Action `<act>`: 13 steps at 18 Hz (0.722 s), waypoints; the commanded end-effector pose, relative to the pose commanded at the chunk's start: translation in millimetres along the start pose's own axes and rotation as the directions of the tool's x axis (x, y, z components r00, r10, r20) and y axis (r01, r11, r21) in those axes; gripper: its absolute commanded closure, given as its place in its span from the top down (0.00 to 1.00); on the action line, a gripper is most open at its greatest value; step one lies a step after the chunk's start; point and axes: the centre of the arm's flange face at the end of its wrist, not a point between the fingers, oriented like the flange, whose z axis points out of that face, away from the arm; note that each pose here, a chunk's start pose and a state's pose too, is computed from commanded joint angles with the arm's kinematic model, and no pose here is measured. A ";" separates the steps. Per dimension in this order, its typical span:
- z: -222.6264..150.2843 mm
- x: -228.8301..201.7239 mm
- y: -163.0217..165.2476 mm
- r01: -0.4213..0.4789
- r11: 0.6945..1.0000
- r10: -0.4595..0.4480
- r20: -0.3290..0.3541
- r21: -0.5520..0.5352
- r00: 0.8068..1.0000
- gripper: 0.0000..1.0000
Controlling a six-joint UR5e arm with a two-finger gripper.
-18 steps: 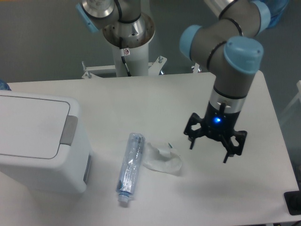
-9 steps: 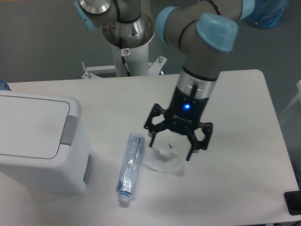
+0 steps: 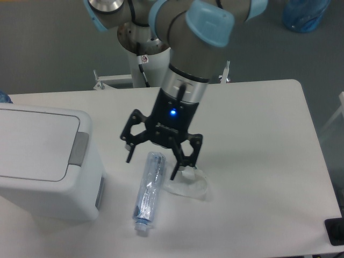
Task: Open the trash can
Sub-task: 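Move the open gripper over the bottle toward the trash bin lid, then push the gripper against the bin lid edge to flip it open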
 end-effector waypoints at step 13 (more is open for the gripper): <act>23.5 56.4 25.6 -0.034 0.999 0.031 -0.063 -0.041 0.998 1.00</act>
